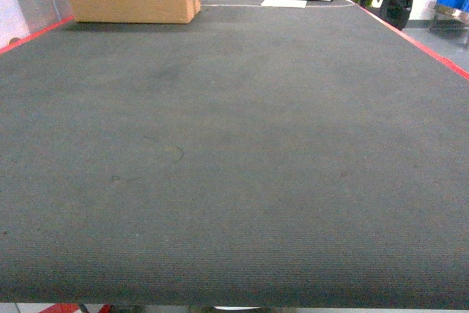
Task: Sort blue parts and orange caps into right shelf containers
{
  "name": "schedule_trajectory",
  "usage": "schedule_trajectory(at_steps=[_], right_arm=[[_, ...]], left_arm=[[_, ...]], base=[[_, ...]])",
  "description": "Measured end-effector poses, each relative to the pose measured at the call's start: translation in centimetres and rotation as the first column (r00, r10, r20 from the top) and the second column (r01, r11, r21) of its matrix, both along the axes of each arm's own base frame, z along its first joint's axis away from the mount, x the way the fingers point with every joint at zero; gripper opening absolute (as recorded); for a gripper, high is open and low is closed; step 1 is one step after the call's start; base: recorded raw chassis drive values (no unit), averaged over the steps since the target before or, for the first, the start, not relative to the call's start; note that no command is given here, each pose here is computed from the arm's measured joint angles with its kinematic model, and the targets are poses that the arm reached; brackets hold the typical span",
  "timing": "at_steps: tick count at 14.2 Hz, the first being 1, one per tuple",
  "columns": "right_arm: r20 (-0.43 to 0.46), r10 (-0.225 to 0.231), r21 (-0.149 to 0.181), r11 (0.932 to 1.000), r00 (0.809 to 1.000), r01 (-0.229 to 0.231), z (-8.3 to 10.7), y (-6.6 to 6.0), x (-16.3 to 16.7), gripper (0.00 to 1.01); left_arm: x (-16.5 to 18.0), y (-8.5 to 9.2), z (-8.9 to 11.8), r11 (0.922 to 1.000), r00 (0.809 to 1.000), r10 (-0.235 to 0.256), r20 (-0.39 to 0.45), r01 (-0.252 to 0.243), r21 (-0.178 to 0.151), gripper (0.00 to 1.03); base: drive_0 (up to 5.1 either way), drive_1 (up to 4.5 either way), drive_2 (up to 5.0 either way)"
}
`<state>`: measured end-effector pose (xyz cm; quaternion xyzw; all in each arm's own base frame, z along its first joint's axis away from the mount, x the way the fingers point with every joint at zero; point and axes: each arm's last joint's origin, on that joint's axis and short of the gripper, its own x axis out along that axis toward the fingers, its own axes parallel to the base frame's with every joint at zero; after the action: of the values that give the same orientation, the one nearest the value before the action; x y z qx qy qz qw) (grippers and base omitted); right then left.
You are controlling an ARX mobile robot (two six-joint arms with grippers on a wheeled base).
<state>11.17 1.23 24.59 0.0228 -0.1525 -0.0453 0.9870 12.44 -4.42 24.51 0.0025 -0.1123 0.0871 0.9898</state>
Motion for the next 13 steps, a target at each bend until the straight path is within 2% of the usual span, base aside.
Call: schedule_trajectory(at_steps=[1, 2, 3, 4, 5, 6, 7, 9, 12, 13], right_arm=[[-0.012, -0.007, 0.000, 1.0000, 1.000, 0.007, -0.1, 0.0, 0.1, 0.44], [-0.130, 0.035, -0.029, 0.9988, 0.991, -0.039, -0.1, -0.1, 0.1, 0.44], [-0.228, 0.069, -0.047, 0.9955, 0.971, -0.082, -0.5, -0.7, -0.1, 0.44], [-0.289, 0.055, -0.046, 0.9964, 0.956, -0.071, -1.6, -1.3, -0.3, 0.44], [-0.313, 0.058, -0.039, 0.9965, 0.948, -0.074, -2.8, -1.3, -0.3, 0.44], [-0.325, 0.082, -0.037, 0.9943, 0.942, -0.099, -3.4, -1.2, -0.4, 0.44], [-0.339, 0.081, -0.036, 0.9945, 0.937, -0.099, -4.0, -1.2, -1.1, 0.44], [-0.297, 0.080, -0.040, 0.9946, 0.952, -0.096, -4.4, -1.2, -1.5, 0.44], [-0.321, 0.080, -0.037, 0.9946, 0.944, -0.097, -5.8, -1.2, -1.3, 0.44], [-0.305, 0.079, -0.039, 0.9947, 0.949, -0.096, -6.0, -1.2, -1.4, 0.44]], left_arm=[[0.1, 0.0, -0.1, 0.9999, 1.000, 0.002, -0.012, -0.002, 0.011, 0.43], [0.1, 0.2, -0.2, 0.9974, 0.994, -0.051, -0.100, 0.056, 0.045, 0.43], [-0.2, 0.9, -0.9, 0.9919, 0.979, -0.115, -0.171, 0.123, 0.032, 0.43], [-0.4, 1.4, -1.8, 0.9892, 0.966, -0.138, -0.217, 0.146, 0.019, 0.43], [-0.6, 1.9, -2.8, 0.9875, 0.961, -0.153, -0.229, 0.158, 0.002, 0.43], [-0.7, 2.2, -3.5, 0.9858, 0.957, -0.164, -0.238, 0.168, -0.003, 0.43], [-0.8, 2.5, -4.0, 0.9854, 0.957, -0.167, -0.236, 0.170, -0.010, 0.43], [-1.1, 3.1, -4.8, 0.9856, 0.959, -0.168, -0.227, 0.168, -0.018, 0.43], [-1.4, 4.1, -5.8, 0.9836, 0.956, -0.179, -0.233, 0.180, -0.020, 0.43], [-1.5, 4.6, -6.1, 0.9891, 0.963, -0.146, -0.228, 0.145, -0.022, 0.43]], base=[[0.0, 0.00, 0.0], [0.0, 0.00, 0.0], [0.0, 0.00, 0.0], [0.0, 0.00, 0.0], [0.0, 0.00, 0.0], [0.0, 0.00, 0.0], [0.0, 0.00, 0.0], [0.0, 0.00, 0.0], [0.0, 0.00, 0.0], [0.0, 0.00, 0.0]])
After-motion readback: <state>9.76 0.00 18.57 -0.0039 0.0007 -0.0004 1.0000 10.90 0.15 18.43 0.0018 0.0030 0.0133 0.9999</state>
